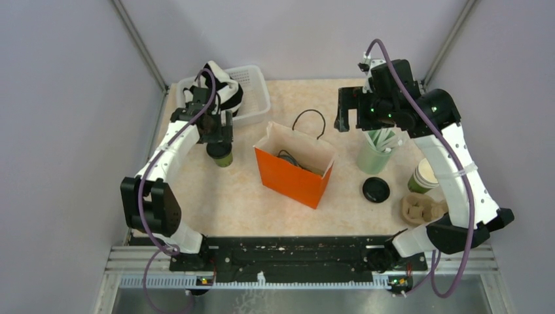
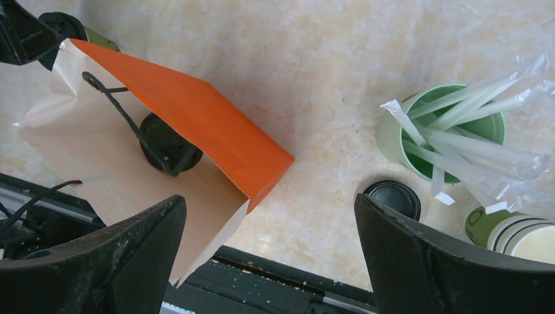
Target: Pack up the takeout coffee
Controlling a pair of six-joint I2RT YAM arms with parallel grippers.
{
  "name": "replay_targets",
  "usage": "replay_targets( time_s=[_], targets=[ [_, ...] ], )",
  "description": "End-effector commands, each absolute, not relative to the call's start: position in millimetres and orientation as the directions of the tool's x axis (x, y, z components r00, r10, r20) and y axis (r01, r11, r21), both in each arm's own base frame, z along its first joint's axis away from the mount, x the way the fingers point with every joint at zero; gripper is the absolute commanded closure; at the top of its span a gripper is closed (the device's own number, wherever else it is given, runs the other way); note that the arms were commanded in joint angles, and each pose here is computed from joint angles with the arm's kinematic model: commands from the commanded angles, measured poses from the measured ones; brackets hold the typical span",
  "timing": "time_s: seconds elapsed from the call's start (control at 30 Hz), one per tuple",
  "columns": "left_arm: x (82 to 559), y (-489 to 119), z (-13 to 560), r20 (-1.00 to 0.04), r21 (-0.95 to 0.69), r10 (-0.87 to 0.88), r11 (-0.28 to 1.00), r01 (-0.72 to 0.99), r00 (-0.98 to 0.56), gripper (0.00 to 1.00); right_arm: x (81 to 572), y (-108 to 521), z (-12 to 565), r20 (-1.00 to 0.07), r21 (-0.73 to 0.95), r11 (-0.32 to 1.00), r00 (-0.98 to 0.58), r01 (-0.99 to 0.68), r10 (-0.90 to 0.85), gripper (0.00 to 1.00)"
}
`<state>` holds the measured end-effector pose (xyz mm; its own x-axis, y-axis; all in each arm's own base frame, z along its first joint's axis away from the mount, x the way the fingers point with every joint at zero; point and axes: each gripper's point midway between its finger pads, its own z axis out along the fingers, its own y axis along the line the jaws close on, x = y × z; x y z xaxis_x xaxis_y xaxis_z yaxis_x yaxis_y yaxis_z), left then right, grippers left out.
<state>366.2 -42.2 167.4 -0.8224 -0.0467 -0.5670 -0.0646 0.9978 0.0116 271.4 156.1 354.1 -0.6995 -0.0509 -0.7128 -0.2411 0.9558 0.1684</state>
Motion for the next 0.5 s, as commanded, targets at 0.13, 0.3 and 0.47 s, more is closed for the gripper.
replay_targets(
  time_s=[0.13,0.3,0.47],
  targets=[
    [374,-43,160,-0.566,0.013,-0.028,0.999,-0.043,-0.824,0.02,271,161,371,-0.752,0.201,0.94,-0.659,-0.275,-0.032,0.01],
    [373,-43,152,-0.548,0.015,-0.025,0.999,-0.04,-0.836,0.08,272,162,370,-0.753,0.196,0.94,-0.657,-0.279,-0.039,0.01],
    [373,-45,145,-0.516,0.014,-0.024,0.999,-0.037,-0.856,0.18,272,163,369,-0.752,0.196,0.938,-0.658,-0.284,-0.042,0.01]
  ],
)
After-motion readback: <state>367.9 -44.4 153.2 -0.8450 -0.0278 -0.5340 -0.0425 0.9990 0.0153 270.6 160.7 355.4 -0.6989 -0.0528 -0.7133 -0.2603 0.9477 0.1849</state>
